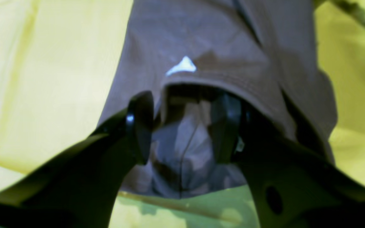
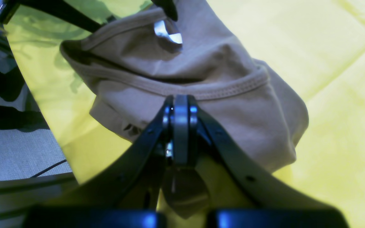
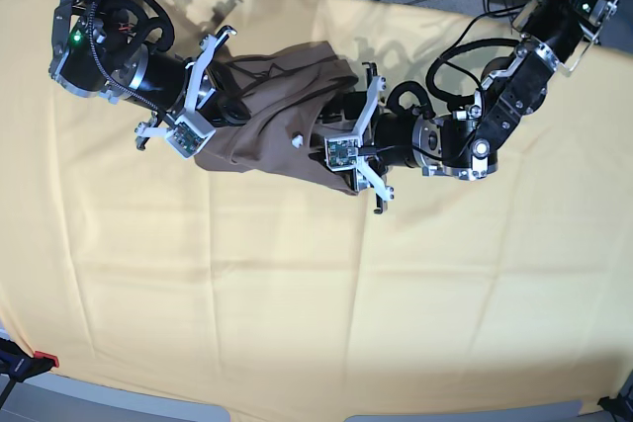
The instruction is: Fold the T-shirt properly
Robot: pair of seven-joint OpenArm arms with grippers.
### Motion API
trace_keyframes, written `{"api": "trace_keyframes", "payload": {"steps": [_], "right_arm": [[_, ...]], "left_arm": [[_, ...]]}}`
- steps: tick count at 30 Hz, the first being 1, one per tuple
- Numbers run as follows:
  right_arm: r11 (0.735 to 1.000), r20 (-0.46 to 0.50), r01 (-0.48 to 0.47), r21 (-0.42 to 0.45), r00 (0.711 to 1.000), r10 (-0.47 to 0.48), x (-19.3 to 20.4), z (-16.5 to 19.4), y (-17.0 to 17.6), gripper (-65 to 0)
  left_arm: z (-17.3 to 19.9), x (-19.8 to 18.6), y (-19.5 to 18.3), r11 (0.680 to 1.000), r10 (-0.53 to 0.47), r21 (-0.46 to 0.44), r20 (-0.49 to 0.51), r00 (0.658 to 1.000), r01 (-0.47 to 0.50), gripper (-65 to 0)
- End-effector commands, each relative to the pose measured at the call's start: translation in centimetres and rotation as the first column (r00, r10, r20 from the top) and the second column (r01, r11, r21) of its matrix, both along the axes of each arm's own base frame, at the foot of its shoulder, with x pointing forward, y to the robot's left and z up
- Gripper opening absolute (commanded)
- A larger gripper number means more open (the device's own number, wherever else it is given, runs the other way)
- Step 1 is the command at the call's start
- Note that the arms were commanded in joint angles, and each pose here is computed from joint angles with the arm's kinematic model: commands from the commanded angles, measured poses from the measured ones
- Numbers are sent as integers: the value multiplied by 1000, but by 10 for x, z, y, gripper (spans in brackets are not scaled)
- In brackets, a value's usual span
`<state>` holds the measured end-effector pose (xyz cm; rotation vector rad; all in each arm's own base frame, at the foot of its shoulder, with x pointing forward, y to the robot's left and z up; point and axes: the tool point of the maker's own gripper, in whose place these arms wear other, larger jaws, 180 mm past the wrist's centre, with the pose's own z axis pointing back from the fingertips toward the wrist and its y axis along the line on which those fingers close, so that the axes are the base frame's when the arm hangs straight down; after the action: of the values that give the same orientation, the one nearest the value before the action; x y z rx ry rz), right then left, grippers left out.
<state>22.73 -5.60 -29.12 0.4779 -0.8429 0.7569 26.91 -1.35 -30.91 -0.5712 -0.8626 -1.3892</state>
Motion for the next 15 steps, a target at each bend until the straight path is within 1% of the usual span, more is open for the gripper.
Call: {"api": "trace_keyframes", "payload": {"steps": [1, 2, 3, 4, 10, 15], "right_arm": [[1000, 37, -5, 27, 999, 4, 4, 11, 2, -650], [1000, 37, -5, 27, 999, 4, 4, 11, 2, -650], [1000, 37, -5, 27, 999, 4, 4, 11, 2, -650], [1000, 37, -5, 27, 999, 4, 4, 11, 2, -650], [1000, 37, -5, 27, 999, 4, 4, 11, 2, -650], [1000, 37, -5, 27, 999, 4, 4, 11, 2, -650]], "left_arm": [[17, 6, -4, 999, -9, -46, 31, 999, 10, -426], [17, 7, -4, 999, -8, -44, 33, 999, 9, -501], [17, 7, -4, 999, -8, -44, 35, 999, 9, -592], [17, 7, -3, 999, -8, -41, 37, 999, 9, -650], [15, 9, -1, 1000, -5, -27, 45, 999, 7, -650], [11, 11, 17, 1000, 8, 18, 49, 999, -9, -650]]}}
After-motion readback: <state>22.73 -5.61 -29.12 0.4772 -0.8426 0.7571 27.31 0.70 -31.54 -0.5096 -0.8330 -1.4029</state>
